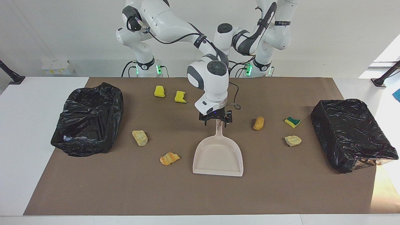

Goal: Sweep and dump trash in bin
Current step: 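Grasp the dustpan with the right gripper while the left gripper grasps the brush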

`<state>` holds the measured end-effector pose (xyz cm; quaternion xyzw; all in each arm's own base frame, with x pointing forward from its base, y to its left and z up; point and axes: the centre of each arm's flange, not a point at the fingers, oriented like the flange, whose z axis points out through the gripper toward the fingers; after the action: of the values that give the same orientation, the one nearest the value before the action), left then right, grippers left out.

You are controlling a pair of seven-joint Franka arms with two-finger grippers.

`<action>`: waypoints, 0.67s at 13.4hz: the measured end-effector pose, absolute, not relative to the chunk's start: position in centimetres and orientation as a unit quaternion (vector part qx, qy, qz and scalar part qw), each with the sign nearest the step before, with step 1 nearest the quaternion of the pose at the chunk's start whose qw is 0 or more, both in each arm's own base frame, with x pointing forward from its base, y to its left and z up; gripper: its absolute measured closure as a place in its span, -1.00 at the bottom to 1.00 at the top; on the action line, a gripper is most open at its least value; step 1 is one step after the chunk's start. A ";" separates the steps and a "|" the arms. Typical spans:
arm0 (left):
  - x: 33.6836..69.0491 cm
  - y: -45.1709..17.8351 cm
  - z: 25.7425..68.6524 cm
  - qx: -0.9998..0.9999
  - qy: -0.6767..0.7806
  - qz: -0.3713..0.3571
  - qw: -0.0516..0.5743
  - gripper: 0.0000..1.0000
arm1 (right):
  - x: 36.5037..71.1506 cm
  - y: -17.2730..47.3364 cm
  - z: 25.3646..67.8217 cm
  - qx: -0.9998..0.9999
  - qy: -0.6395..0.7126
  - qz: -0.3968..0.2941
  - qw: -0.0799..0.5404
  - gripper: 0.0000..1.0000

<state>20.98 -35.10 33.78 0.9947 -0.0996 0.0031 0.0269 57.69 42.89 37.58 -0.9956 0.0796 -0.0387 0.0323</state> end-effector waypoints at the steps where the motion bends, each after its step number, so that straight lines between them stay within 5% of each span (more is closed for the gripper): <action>1: 21.0 -35.1 33.8 0.995 -0.099 0.003 0.026 -0.16 | 57.6 43.0 37.3 -0.996 0.079 -0.038 0.032 -1.00; 4: 20.8 -35.0 33.6 0.997 -0.075 -0.003 0.020 0.49 | 57.4 43.8 36.7 -0.996 0.074 -0.044 0.040 -1.00; 9: 21.1 -34.4 34.3 0.999 -0.037 -0.028 -0.011 0.49 | 56.5 45.0 34.5 -0.995 0.067 -0.051 0.052 -0.93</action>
<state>21.13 -34.44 34.30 0.9989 -0.0367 -0.0280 -0.0109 56.53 45.03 34.47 -0.9951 0.0669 -0.0506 0.0518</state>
